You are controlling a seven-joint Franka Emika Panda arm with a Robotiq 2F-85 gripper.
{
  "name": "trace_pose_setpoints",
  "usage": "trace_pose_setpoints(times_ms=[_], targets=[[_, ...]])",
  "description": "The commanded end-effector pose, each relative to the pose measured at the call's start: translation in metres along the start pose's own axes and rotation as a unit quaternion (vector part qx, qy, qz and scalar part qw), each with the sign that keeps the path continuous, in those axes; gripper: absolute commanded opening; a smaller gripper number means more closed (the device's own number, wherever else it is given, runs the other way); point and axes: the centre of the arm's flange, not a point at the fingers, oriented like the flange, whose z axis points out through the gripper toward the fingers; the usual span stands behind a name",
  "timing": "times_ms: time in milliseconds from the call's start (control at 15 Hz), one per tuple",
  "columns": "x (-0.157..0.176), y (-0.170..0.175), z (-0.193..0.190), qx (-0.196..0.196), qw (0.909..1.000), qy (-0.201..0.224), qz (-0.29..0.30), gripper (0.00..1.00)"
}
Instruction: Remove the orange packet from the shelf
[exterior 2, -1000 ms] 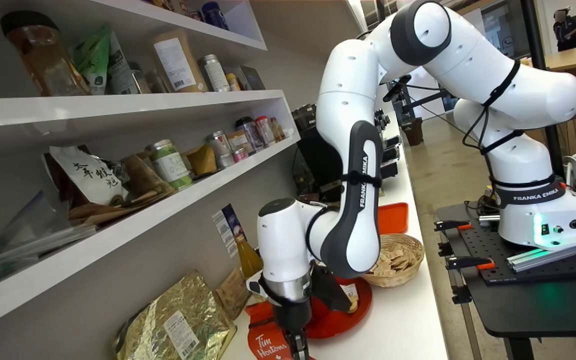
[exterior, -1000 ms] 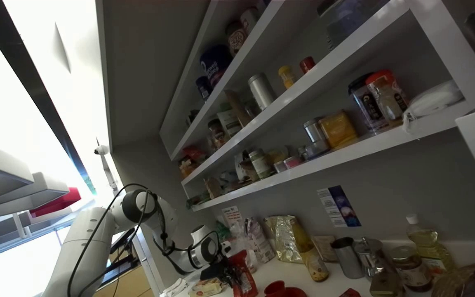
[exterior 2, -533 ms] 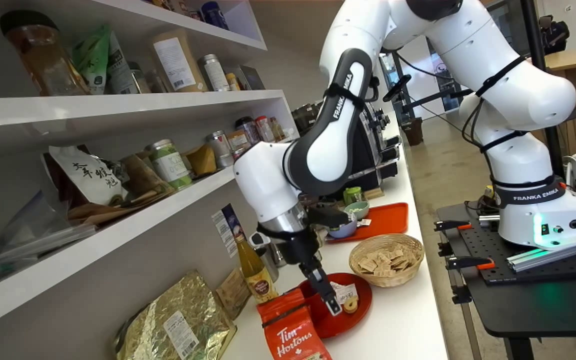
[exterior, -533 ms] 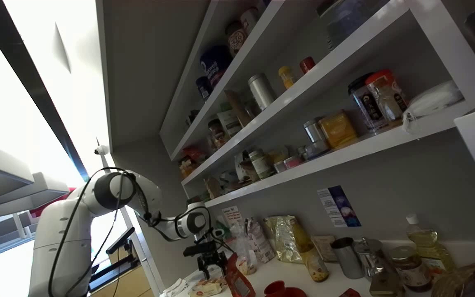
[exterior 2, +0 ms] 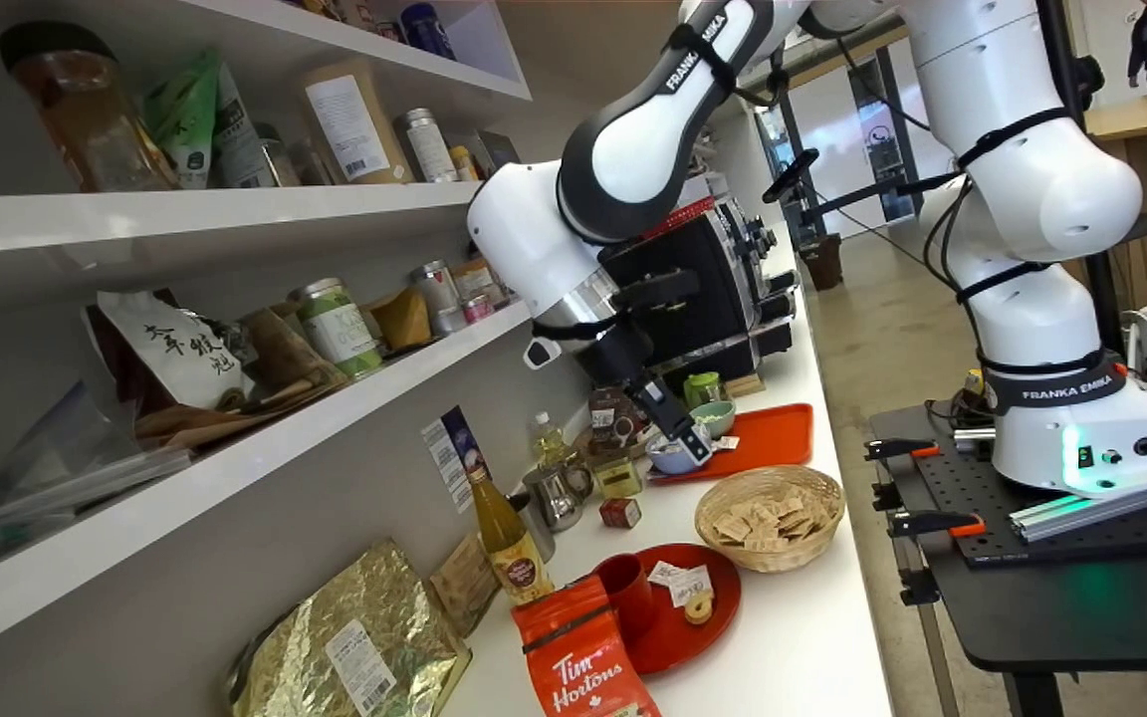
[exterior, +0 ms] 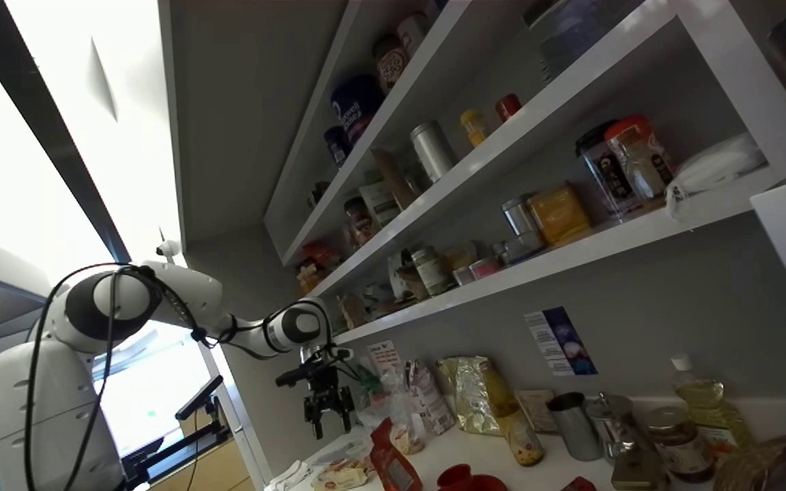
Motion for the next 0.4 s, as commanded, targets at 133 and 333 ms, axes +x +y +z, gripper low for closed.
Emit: trace_pose_setpoints(times_ms=[133, 333], targets=[[-0.028, 0.003, -0.014, -0.001, 0.9998, 0.002, 0.018, 1.0], [-0.037, 0.003, -0.015, -0.004, 0.9998, 0.004, 0.021, 1.0]])
